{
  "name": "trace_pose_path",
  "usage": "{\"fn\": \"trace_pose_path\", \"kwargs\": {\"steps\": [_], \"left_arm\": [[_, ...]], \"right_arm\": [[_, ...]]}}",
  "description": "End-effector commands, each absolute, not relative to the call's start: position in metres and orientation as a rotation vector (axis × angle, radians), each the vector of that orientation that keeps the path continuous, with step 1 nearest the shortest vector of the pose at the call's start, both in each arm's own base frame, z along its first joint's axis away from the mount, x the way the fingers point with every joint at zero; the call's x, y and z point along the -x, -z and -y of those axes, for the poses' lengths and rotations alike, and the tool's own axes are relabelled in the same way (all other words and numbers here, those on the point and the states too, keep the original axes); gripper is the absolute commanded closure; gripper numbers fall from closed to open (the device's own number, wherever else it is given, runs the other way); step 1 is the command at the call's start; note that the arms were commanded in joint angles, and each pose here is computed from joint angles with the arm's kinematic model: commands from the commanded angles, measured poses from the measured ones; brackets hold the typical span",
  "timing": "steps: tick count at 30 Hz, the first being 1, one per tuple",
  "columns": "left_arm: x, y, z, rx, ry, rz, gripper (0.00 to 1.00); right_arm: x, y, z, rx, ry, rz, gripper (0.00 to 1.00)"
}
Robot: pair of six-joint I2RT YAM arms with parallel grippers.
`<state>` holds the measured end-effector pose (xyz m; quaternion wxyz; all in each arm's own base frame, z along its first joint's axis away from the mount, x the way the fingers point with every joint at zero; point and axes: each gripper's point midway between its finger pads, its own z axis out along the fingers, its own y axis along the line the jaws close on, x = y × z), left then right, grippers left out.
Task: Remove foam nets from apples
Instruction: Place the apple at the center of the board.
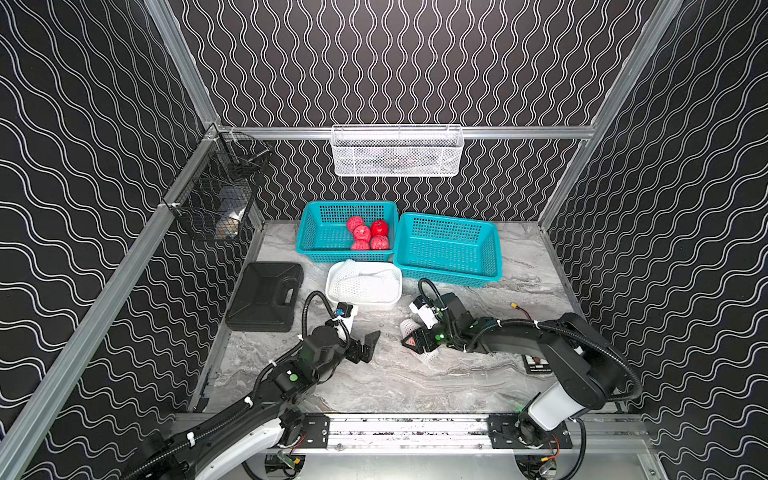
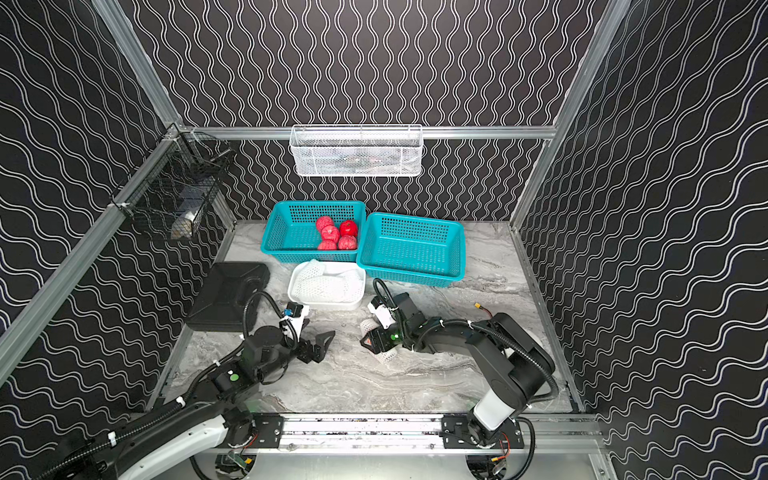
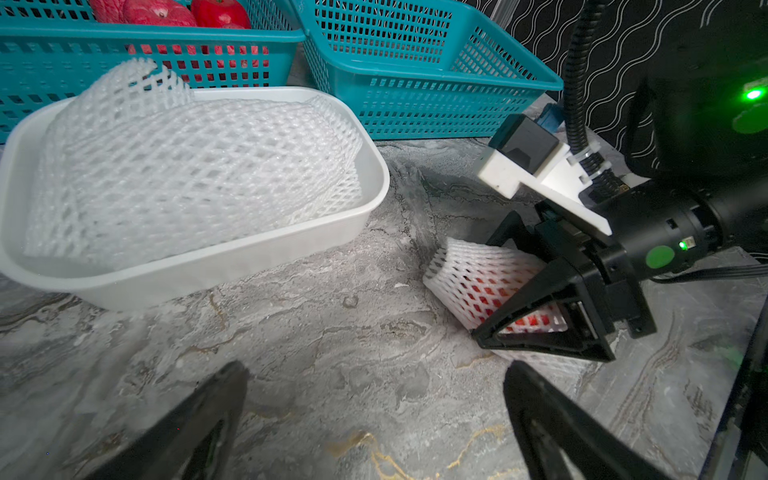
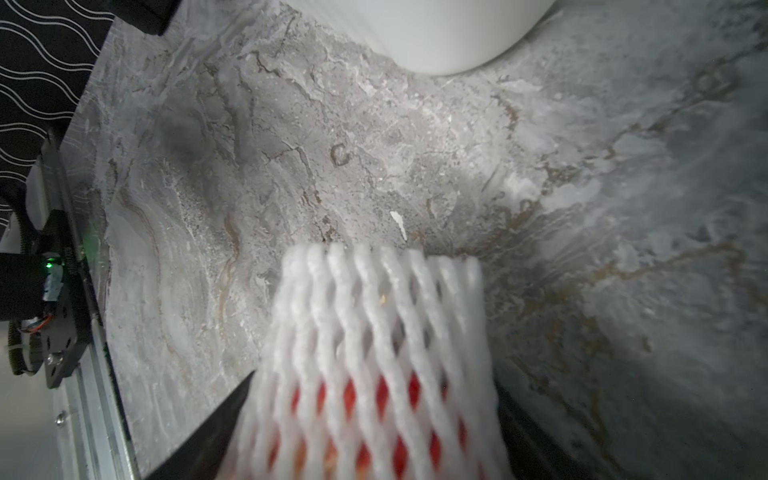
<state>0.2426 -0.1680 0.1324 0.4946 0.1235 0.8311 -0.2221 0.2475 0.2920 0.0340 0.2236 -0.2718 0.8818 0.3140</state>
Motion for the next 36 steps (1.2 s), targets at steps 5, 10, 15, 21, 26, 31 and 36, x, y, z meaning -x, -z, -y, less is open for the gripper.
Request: {"fn": "trace_pose_path", "kwargs": {"steps": [5, 10, 15, 21, 26, 31, 36], "left_arm": [[-0.243, -0.133, 0.170, -0.335, 0.526, -2.007, 0.01], [-0.244, -0.132, 0.169, -0.335, 0.515, -2.012, 0.01], [-0.246, -0.137, 0.172, -0.334, 0.521, -2.010, 0.00], [-0.245, -0.142, 0.172, -0.321, 0.544, -2.001, 0.00], [-0.239, -0.140, 0.171, -0.324, 0.560, -2.016, 0.00], [-0.233, -0.136, 0.168, -0.317, 0.571, -2.026, 0.01], [-0.231, -0.136, 0.169, -0.317, 0.590, -2.025, 0.01]], "right_arm": [[-0.260, -0.033, -0.292, 0.726, -0.803, -2.425, 0.11], [-0.268, -0.043, -0.293, 0.689, -0.784, -2.418, 0.00], [-0.275, -0.072, -0.296, 0.678, -0.787, -2.381, 0.00], [-0.272, -0.107, -0.291, 0.634, -0.807, -2.337, 0.00], [-0.264, -0.119, -0.270, 0.544, -0.834, -2.306, 0.00], [-0.252, -0.115, -0.251, 0.430, -1.026, -2.316, 0.00], [-0.230, -0.101, -0.250, 0.435, -1.121, -2.355, 0.00]]}}
